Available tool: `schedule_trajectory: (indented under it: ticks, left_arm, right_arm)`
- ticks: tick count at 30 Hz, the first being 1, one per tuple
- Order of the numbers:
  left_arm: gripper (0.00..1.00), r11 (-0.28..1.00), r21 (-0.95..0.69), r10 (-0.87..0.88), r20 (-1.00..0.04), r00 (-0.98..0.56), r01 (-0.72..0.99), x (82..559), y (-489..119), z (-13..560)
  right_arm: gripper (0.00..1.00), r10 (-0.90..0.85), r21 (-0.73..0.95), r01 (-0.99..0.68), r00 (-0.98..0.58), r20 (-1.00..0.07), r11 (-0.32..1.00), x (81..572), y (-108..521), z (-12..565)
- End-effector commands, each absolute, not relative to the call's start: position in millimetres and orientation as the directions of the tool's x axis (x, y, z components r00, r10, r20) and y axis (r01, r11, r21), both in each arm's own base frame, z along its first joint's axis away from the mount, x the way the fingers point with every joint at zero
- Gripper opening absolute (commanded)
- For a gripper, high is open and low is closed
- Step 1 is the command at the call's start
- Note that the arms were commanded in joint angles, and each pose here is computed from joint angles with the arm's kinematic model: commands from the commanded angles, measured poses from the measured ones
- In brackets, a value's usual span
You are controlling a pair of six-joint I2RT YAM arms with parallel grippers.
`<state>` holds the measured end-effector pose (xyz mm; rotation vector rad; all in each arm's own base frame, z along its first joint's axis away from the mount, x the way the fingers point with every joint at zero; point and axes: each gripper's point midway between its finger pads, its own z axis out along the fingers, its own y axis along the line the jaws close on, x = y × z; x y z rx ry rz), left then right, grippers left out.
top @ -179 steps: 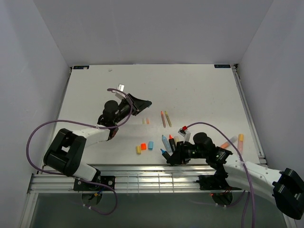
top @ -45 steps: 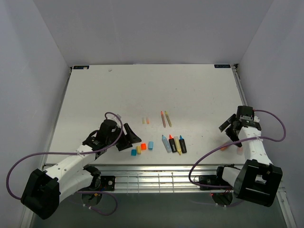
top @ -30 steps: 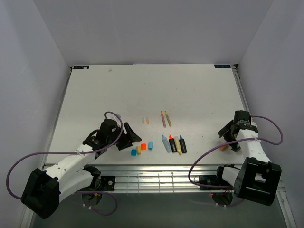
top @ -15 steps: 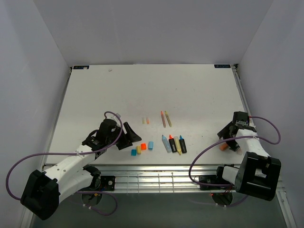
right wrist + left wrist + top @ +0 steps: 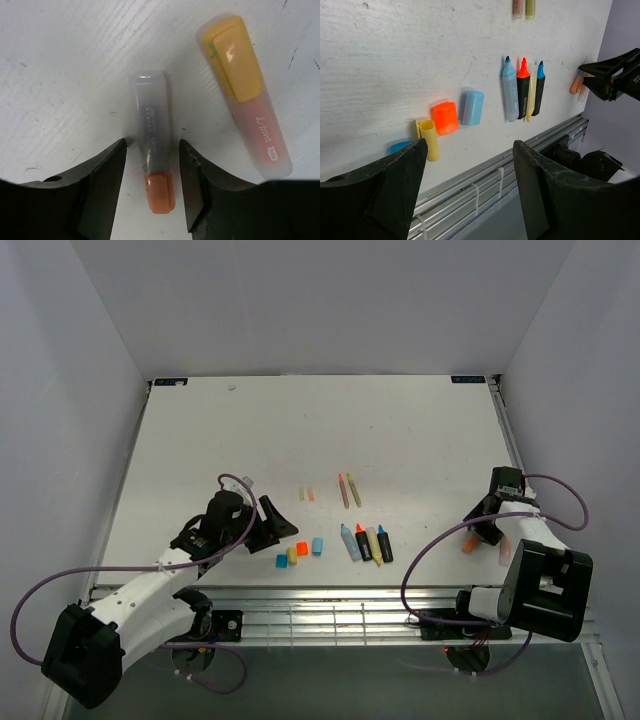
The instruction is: Open the pen caps
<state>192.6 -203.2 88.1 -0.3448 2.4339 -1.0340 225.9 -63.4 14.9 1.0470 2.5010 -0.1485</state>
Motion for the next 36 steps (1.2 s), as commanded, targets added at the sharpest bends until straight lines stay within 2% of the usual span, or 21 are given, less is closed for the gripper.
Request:
schedule_trajectory:
  ticks: [1, 5, 8, 11, 12, 18, 24, 30, 36]
  left_arm:
    - [0.79, 0.67, -0.742, -0.388, -0.392, -0.834, 0.037, 199, -207, 110]
    - [0.79, 0.664, -0.745, -0.397, -0.427, -0.813, 0.067, 204, -207, 121]
    - [0.79, 0.662, -0.744, -0.406, -0.456, -0.792, 0.089, 206, -205, 125]
    - [0.79, 0.67, -0.732, -0.387, -0.482, -0.786, 0.12, 207, -205, 127]
    - [0.79, 0.674, -0.727, -0.376, -0.491, -0.785, 0.132, 208, -206, 128]
    - [0.79, 0.667, -0.708, -0.311, -0.547, -0.777, 0.231, 214, -216, 143]
    - [0.79, 0.569, -0.755, -0.282, -0.552, -0.785, 0.327, 215, -239, 156]
    - [0.79, 0.475, -0.793, -0.276, -0.546, -0.791, 0.381, 209, -271, 166]
    - [0.81, 0.471, -0.797, -0.304, -0.55, -0.778, 0.379, 212, -302, 167]
  right_arm:
    - [0.51, 0.644, 0.068, 0.663, -0.69, -0.331, 0.745, 218, -46, -5]
    - [0.36, 0.593, 0.048, 0.612, -0.741, -0.315, 0.79, 222, -40, -9]
    - [0.3, 0.551, 0.038, 0.57, -0.773, -0.316, 0.821, 230, -31, -12]
    - [0.1, 0.517, 0.037, 0.533, -0.8, -0.305, 0.845, 242, -22, -15]
    - [0.08, 0.511, 0.046, 0.522, -0.808, -0.292, 0.852, 249, -18, -16]
    - [0.08, 0.453, 0.124, 0.437, -0.83, -0.326, 0.891, 276, 8, -4]
    - [0.08, 0.4, 0.27, 0.308, -0.812, -0.424, 0.912, 295, 41, 35]
    - [0.08, 0.384, 0.418, 0.18, -0.792, -0.475, 0.89, 297, 78, 82]
    - [0.08, 0.384, 0.504, 0.106, -0.784, -0.488, 0.857, 282, 109, 114]
